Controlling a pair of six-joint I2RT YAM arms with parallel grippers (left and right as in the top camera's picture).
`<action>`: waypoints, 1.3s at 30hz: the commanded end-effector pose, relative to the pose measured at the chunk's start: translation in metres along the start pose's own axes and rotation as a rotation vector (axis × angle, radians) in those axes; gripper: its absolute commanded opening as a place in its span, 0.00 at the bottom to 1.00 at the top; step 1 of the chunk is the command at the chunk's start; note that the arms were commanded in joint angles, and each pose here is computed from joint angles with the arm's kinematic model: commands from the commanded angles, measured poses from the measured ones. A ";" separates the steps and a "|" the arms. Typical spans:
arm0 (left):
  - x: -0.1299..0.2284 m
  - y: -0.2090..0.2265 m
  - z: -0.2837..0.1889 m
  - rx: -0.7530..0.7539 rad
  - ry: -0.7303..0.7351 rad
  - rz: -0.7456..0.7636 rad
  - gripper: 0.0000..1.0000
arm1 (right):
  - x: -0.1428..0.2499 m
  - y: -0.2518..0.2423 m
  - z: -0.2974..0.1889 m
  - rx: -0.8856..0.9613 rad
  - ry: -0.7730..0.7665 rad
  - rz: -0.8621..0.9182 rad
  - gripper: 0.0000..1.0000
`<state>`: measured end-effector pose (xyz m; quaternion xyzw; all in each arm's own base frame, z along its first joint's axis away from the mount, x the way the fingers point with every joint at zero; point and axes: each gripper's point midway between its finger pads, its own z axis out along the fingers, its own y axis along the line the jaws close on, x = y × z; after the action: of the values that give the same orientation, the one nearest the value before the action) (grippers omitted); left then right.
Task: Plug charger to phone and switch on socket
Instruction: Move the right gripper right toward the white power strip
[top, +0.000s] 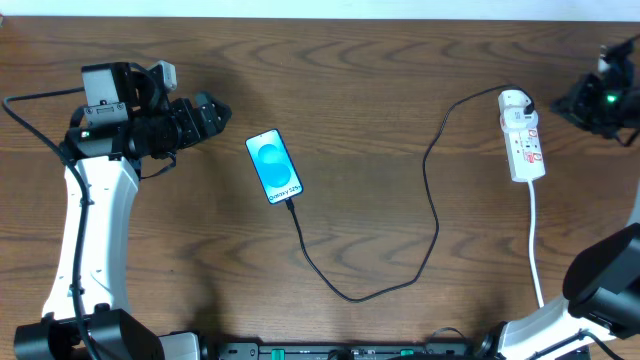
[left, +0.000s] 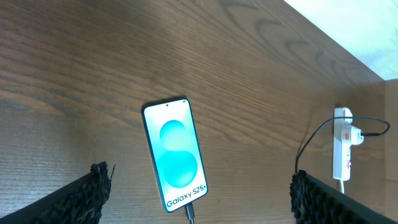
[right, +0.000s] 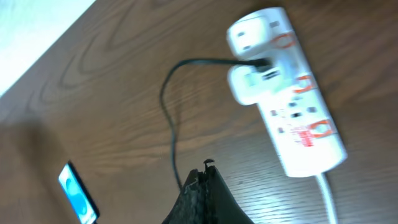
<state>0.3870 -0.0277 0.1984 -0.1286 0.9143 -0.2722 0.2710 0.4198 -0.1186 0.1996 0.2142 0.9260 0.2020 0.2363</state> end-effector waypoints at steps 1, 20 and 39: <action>-0.003 0.002 -0.003 -0.010 -0.010 0.013 0.94 | -0.011 -0.023 -0.017 0.024 -0.048 0.029 0.01; -0.003 0.002 -0.003 -0.010 -0.010 0.013 0.94 | -0.008 -0.108 0.077 0.035 0.074 0.022 0.01; -0.003 0.002 -0.003 -0.010 -0.010 0.013 0.94 | 0.006 -0.106 0.158 -0.023 0.144 0.002 0.01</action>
<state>0.3870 -0.0277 0.1984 -0.1285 0.9143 -0.2721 0.2710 0.4626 -0.1676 0.0286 0.1984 0.9390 0.2159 0.1798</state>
